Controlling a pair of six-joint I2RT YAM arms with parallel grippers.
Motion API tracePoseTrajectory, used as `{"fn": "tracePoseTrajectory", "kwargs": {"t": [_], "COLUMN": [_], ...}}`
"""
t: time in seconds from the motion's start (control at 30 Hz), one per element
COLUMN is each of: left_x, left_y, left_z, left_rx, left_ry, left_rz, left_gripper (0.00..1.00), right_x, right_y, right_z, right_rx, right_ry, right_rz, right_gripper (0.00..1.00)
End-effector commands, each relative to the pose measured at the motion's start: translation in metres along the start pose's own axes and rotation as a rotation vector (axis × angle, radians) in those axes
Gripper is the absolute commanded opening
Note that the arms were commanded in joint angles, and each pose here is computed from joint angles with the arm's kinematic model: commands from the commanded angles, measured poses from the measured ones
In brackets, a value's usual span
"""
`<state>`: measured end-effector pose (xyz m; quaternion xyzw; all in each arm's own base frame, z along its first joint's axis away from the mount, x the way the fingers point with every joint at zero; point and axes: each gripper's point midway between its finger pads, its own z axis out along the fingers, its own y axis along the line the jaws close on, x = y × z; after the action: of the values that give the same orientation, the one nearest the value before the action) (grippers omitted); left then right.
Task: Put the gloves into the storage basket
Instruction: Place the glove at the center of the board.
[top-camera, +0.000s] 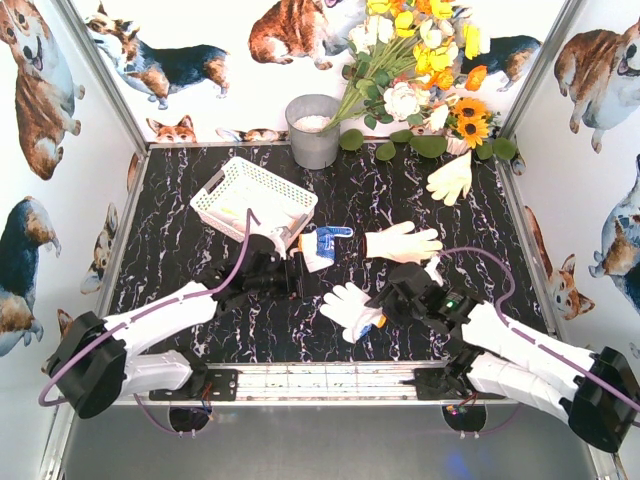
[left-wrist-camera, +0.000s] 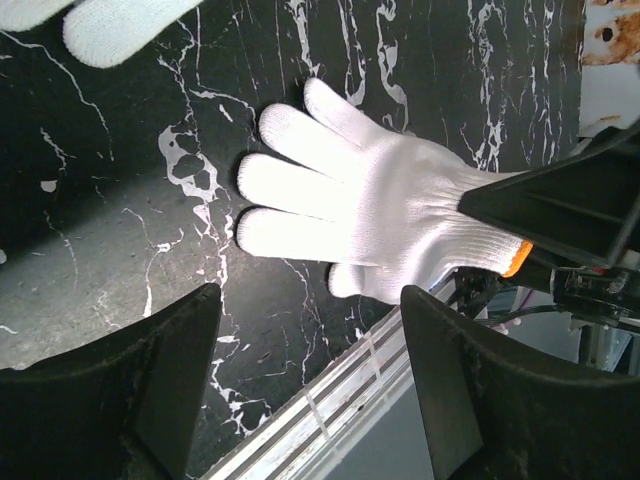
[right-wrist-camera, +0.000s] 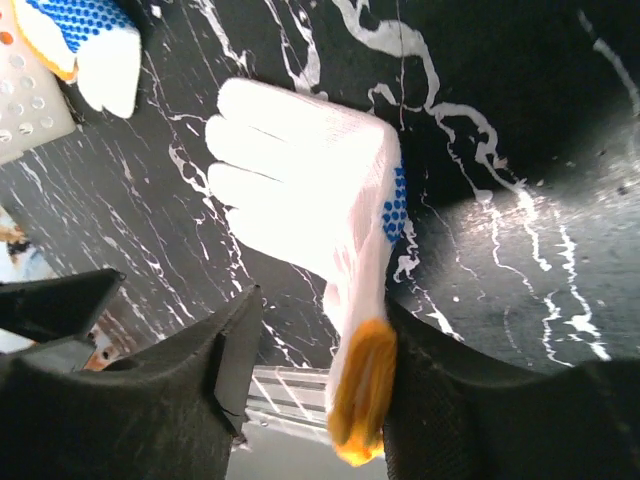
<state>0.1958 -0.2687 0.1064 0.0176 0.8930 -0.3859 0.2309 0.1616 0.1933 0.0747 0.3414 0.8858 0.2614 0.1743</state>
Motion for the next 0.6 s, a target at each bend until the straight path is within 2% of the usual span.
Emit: {"fn": "tracePoseTrajectory", "kwargs": {"t": [0.0,0.03,0.13,0.17,0.4,0.57], "left_x": [0.000,0.003,0.008,0.009,0.024,0.017], "left_y": [-0.008,-0.007,-0.004,-0.003,0.003,0.006], "left_z": [0.012,0.016,0.029,0.032,0.056,0.069], "left_rx": [0.016,0.012,0.001,-0.002,-0.015,-0.037], "left_ry": [0.002,0.012,0.041,0.047,0.107,0.112], "left_rz": [-0.028,-0.031,-0.034,-0.035,-0.037,0.033], "left_gripper": [0.66,0.64,0.49,0.47,0.51,0.47], "right_x": [-0.026,-0.027,-0.031,-0.031,-0.032,-0.029], "right_y": [0.008,0.006,-0.002,-0.005,-0.030,-0.030], "right_z": [-0.025,-0.027,-0.028,-0.029,-0.033,-0.033], "right_rx": [-0.005,0.001,0.005,0.005,0.048,0.064], "right_ry": [-0.125,-0.135,-0.156,-0.158,-0.161,-0.138], "right_rz": [-0.106,-0.113,-0.122,-0.127,-0.159,-0.212], "right_gripper": [0.51,0.52,0.56,0.56,0.60,0.60]}}
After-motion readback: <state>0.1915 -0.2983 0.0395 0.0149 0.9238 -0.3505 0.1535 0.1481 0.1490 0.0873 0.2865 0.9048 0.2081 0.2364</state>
